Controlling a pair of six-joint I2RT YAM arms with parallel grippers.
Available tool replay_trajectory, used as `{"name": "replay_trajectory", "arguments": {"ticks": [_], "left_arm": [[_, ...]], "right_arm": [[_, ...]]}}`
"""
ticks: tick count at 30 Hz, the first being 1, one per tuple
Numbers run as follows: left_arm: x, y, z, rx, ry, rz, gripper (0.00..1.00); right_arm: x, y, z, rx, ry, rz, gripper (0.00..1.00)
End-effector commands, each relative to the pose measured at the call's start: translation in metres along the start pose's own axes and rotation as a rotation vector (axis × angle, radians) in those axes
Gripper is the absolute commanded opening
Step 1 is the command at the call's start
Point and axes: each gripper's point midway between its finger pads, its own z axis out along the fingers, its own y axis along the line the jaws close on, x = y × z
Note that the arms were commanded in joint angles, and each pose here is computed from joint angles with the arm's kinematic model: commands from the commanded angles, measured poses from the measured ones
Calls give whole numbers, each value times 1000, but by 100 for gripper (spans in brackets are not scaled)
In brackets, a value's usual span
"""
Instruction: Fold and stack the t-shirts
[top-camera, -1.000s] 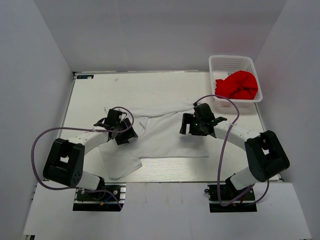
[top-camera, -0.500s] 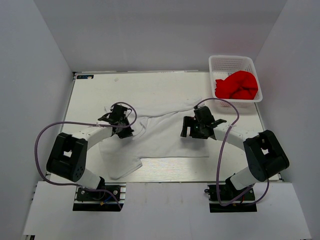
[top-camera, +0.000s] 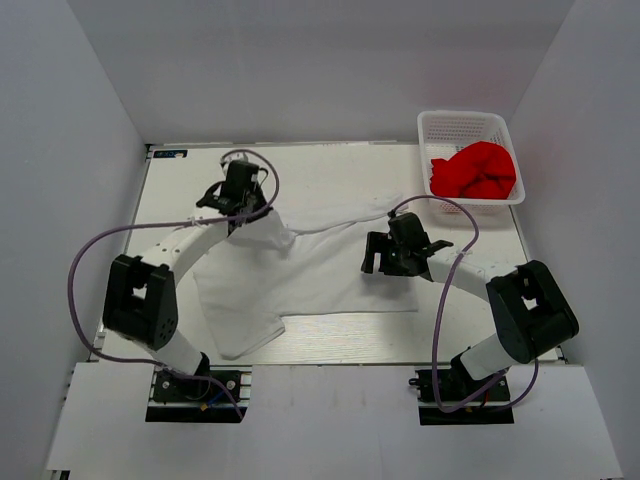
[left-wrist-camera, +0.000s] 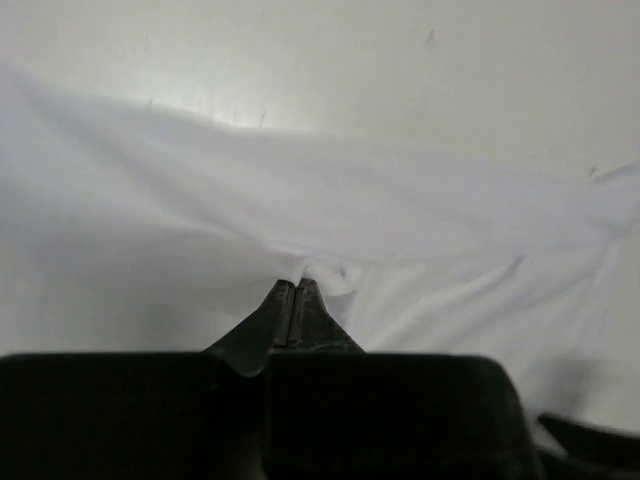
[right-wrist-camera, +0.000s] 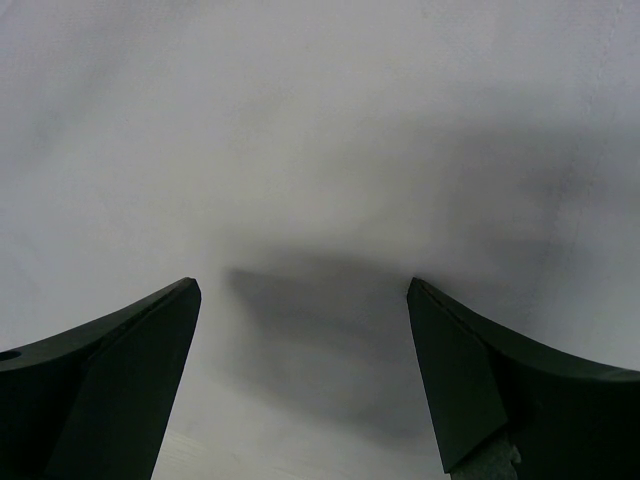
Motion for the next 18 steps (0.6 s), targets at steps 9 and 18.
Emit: {"name": "replay_trajectory", "arguments": {"ticks": [9, 18], "left_arm": [[-224, -26, 125, -174, -311, -15, 0], [-255, -27, 123, 37, -396, -12, 100]], "right_arm": [[24, -27, 7, 104, 89, -57, 90], [18, -25, -1, 102, 47, -84, 90]]}}
